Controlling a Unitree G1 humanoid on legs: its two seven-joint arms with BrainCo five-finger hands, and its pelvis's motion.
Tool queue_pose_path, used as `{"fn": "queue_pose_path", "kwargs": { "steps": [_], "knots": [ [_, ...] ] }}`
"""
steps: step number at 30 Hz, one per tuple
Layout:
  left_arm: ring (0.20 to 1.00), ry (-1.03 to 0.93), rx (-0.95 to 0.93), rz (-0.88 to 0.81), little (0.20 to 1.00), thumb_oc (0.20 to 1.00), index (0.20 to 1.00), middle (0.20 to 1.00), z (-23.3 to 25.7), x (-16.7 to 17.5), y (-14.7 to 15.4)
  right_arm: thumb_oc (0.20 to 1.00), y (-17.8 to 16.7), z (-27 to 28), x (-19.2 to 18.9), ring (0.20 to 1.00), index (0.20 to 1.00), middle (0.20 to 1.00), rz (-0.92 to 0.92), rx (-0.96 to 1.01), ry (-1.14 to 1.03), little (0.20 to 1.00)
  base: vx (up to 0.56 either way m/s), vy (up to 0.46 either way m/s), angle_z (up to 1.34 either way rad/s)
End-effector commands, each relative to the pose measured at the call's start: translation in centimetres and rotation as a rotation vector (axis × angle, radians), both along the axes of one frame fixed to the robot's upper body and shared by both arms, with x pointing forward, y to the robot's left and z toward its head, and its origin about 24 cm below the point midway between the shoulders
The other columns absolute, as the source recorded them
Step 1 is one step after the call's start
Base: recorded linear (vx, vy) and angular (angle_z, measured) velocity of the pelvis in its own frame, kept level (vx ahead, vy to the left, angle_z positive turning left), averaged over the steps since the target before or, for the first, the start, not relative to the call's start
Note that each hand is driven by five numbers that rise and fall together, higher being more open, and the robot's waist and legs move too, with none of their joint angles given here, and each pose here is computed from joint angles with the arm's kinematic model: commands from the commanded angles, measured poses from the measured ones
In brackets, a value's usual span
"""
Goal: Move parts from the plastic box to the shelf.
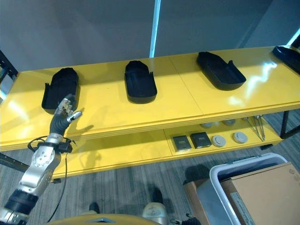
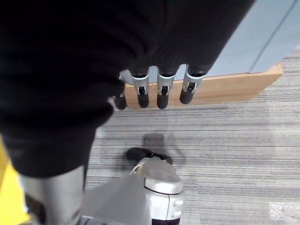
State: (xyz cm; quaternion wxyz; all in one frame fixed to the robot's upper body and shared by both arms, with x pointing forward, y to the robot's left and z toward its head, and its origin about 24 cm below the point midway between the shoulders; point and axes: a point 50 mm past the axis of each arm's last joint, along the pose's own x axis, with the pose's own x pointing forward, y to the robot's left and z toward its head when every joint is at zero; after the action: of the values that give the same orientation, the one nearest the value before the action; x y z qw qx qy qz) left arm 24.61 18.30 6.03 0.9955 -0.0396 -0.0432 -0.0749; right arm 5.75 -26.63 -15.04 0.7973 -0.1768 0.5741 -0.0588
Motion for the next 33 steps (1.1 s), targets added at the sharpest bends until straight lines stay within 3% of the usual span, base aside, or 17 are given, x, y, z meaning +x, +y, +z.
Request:
{"fn": "queue_pose_path", "kwargs": {
  "steps": [1,8,14,17,23,24,33],
  "knots": [
    [1.0,0.187,-0.09,-0.044,1.0,1.0,1.0,1.0,-2.8,-1.2,1.1,1.0,0.3,-0.1,0.7,1.0,1.0,1.0,-0.025,-0.016,-0.007,1.0,-0.06,-0.028,0.11],
    [1.0,0.385,0.0,-0.107,1.0,1.0,1.0,1.0,-8.0,-5.2,3.5,1.0,-0.1,0.0,1.0,1.0,1.0,1.0,-0.037,-0.022,-0.007,1.0,-0.05,0.001,0.12],
    [1.0,0.551,0.03,-0.048,1.0,1.0,1.0,1.0,-11.5,-7.8,5.4,1.0,-0.6,0.2,1.5,1.0,1.0,1.0,-0.011,-0.035,-0.005,1.0,-0.02,0.02,0.07],
    [1.0,0.703,0.11,0.081,1.0,1.0,1.0,1.0,-15.3,-11.3,6.8,1.0,-0.6,0.1,1.6,1.0,1.0,1.0,-0.01,-0.03,-0.006,1.0,-0.01,0.005,0.05],
    [1.0,1.016,0.09,0.251,1.0,1.0,1.0,1.0,-20.0,-16.9,7.3,1.0,0.0,-0.3,1.1,1.0,1.0,1.0,-0.028,-0.014,0.008,1.0,0.01,0.0,0.0],
    [1.0,1.116,0.057,0.376,1.0,1.0,1.0,1.0,-21.1,-18.5,7.6,1.0,0.5,-0.6,0.9,1.0,1.0,1.0,-0.025,-0.013,0.025,1.0,0.06,-0.005,0.0],
    [1.0,1.113,0.051,0.368,1.0,1.0,1.0,1.0,-21.6,-16.1,5.7,1.0,1.8,-1.3,0.1,1.0,1.0,1.0,-0.062,0.005,0.077,1.0,0.02,-0.016,-0.1]
  ]
}}
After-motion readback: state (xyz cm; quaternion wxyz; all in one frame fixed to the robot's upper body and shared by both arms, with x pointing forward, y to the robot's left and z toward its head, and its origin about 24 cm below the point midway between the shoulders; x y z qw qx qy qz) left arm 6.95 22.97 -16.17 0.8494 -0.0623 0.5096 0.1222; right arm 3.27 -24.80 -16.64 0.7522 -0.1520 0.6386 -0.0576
